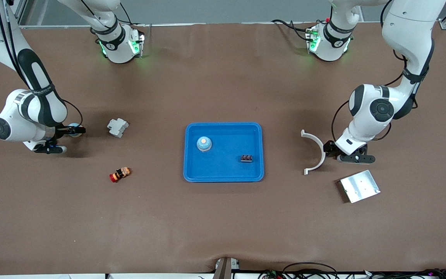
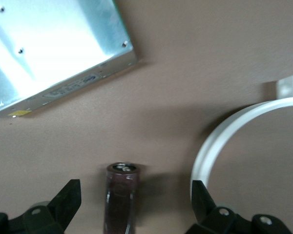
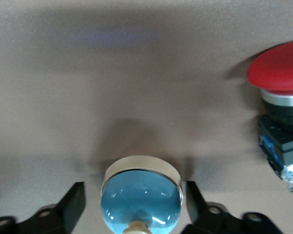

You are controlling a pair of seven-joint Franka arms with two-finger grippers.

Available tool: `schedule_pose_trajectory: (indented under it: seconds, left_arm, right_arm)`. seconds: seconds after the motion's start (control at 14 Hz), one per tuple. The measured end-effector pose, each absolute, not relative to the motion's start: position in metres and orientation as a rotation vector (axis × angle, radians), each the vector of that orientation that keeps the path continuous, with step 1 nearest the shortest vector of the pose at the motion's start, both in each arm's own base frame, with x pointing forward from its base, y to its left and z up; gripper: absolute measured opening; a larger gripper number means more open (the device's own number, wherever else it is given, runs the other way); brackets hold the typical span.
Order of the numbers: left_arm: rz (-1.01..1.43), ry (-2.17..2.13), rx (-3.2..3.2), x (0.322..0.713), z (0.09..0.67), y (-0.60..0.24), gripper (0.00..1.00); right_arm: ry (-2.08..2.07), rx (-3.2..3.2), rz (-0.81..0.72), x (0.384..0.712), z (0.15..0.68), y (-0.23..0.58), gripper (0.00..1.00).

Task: Place electrolytic capacitor and blue bell in tray
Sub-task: 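Grasp the capacitor with the left gripper while the right gripper grasps the bell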

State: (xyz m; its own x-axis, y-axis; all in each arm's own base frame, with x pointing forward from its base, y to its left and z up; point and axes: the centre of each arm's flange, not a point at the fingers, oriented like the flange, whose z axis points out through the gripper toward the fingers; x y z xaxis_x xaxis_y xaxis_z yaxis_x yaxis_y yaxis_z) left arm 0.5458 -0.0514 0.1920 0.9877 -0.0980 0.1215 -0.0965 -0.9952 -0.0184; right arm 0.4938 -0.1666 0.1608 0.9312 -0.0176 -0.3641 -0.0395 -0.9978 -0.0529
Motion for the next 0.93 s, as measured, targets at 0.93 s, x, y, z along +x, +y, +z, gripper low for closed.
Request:
schedule_pose_trajectory:
  seconds: [0.93]
  left_arm:
    - [-0.171, 0.185, -3.125, 0.535, 0.165, -0.030, 1.00]
  right_arm:
    - [-0.140, -2.969, 0.610, 0.578, 0.246, -0.080, 0.67]
